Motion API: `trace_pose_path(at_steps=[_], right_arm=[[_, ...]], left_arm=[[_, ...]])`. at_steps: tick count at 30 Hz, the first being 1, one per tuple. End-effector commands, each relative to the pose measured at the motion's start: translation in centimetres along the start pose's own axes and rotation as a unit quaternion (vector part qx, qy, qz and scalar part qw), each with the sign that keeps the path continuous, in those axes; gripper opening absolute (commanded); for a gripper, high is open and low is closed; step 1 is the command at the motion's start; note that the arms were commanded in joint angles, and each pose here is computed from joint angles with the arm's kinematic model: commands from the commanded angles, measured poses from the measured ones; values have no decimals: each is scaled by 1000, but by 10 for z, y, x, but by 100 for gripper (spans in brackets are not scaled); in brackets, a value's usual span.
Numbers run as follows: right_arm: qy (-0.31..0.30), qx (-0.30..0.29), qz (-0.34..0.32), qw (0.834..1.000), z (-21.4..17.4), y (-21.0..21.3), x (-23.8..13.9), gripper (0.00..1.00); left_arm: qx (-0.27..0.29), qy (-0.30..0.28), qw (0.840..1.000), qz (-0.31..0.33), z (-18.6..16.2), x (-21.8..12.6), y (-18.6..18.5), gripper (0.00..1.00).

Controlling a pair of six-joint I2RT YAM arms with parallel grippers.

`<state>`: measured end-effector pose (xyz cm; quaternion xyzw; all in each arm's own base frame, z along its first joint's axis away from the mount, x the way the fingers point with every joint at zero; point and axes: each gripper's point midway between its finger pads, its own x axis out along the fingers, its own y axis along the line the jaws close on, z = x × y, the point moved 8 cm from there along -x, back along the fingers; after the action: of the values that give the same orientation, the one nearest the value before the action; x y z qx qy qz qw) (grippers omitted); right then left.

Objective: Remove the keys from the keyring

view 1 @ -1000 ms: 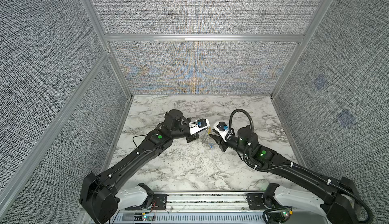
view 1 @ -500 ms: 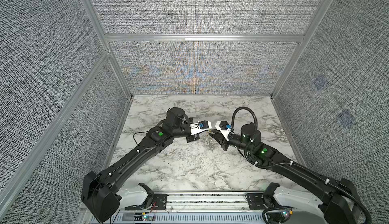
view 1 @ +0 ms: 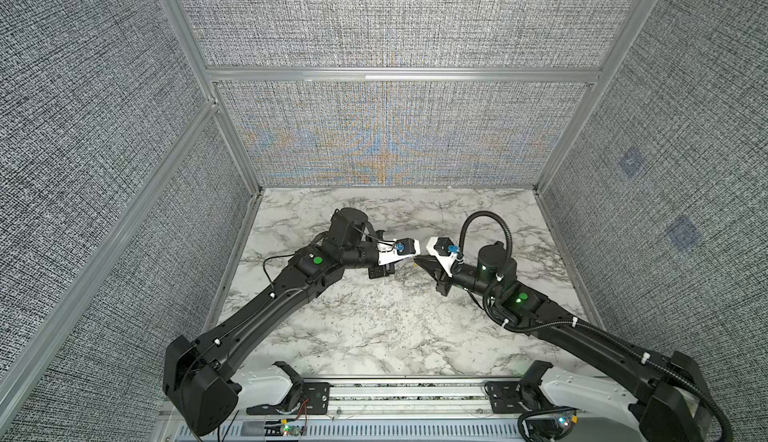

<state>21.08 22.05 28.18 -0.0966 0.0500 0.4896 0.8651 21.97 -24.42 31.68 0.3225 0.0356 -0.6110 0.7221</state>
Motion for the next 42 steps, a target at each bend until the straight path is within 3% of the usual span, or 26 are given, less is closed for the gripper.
trace_pose_path(at_steps=[1, 6, 12, 18, 22, 33, 38, 42], right_arm=[[-25, -9, -2, 1000, 8, -1, -1, 5], [-34, -9, -3, 999, 10, 0, -5, 12], [-35, -9, -5, 999, 10, 0, -4, 13], [-30, -15, -1, 999, 9, 1, -5, 0], [-11, -20, 1, 1000, 8, 2, -8, 0], [93, -15, 30, 995, 10, 2, -6, 0], [116, 0, 40, 992, 9, 2, -2, 0], [100, 11, 42, 994, 24, -1, -1, 0]], left_arm=[[5, 1, 1000, -2, 2, 0, 1, 0], [7, 3, 1000, -2, 3, -1, 1, 0], [9, 0, 1000, -5, 5, 0, 0, 0], [11, 3, 1000, -5, 6, 0, 0, 0], [20, 22, 1000, 5, 3, 0, 3, 0], [91, 88, 990, 62, 8, -1, 14, 0], [125, 79, 985, 90, 14, -4, 13, 0], [140, 61, 983, 106, 20, -9, 10, 0]])
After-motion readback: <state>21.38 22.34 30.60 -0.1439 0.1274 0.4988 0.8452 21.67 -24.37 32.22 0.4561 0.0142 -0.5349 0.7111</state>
